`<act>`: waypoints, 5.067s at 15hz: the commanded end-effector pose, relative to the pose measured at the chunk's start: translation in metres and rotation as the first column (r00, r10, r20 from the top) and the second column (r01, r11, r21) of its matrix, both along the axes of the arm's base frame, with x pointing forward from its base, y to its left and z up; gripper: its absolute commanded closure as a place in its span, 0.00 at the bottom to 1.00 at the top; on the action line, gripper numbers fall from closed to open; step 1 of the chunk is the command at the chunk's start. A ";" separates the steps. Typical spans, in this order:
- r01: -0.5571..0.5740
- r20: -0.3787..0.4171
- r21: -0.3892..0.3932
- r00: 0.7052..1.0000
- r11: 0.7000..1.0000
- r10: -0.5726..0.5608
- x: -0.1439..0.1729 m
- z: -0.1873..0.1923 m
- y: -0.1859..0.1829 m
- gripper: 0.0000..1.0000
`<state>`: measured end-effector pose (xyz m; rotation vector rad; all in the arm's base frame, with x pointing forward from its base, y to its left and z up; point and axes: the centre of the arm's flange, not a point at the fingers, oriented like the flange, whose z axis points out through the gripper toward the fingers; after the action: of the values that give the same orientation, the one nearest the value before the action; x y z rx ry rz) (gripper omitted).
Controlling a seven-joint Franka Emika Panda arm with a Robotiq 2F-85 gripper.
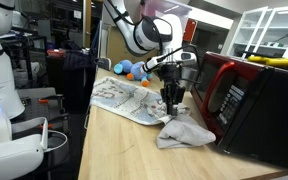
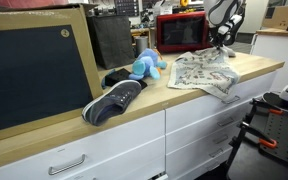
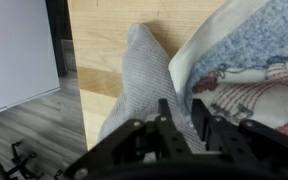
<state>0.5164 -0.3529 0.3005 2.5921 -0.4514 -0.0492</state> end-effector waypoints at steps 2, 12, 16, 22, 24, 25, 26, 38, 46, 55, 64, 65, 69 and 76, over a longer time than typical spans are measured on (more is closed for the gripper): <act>-0.032 0.086 0.108 0.996 0.994 0.023 -0.001 0.053 0.026 0.30; -0.042 0.231 0.262 0.973 0.964 -0.021 0.035 0.071 0.106 0.00; 0.009 0.234 0.294 0.969 0.956 -0.082 0.046 0.044 0.126 0.00; 0.148 0.260 0.325 0.936 0.934 -0.239 0.072 0.003 0.127 0.00; 0.191 0.265 0.350 0.919 0.917 -0.293 0.082 -0.006 0.122 0.00; 0.205 0.260 0.375 0.913 0.904 -0.314 0.085 -0.007 0.120 0.00; 0.187 0.217 0.424 0.929 0.886 -0.300 0.079 0.002 0.121 0.00; 0.289 0.311 0.485 0.826 0.825 -0.471 0.113 -0.021 0.136 0.00; 0.406 0.380 0.487 0.699 0.773 -0.606 0.176 -0.043 0.124 0.00; 0.430 0.429 0.452 0.663 0.781 -0.613 0.189 -0.040 0.085 0.63; 0.496 0.408 0.358 0.679 0.791 -0.610 0.168 -0.019 0.052 0.38; 0.502 0.409 0.351 0.677 0.790 -0.612 0.168 -0.013 0.050 0.32; 0.525 0.408 0.324 0.672 0.787 -0.617 0.171 0.006 0.053 0.01; 0.581 0.375 0.239 0.683 0.778 -0.626 0.177 -0.017 0.085 0.00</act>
<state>0.6910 -0.2830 0.2935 2.4671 -1.4870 0.3462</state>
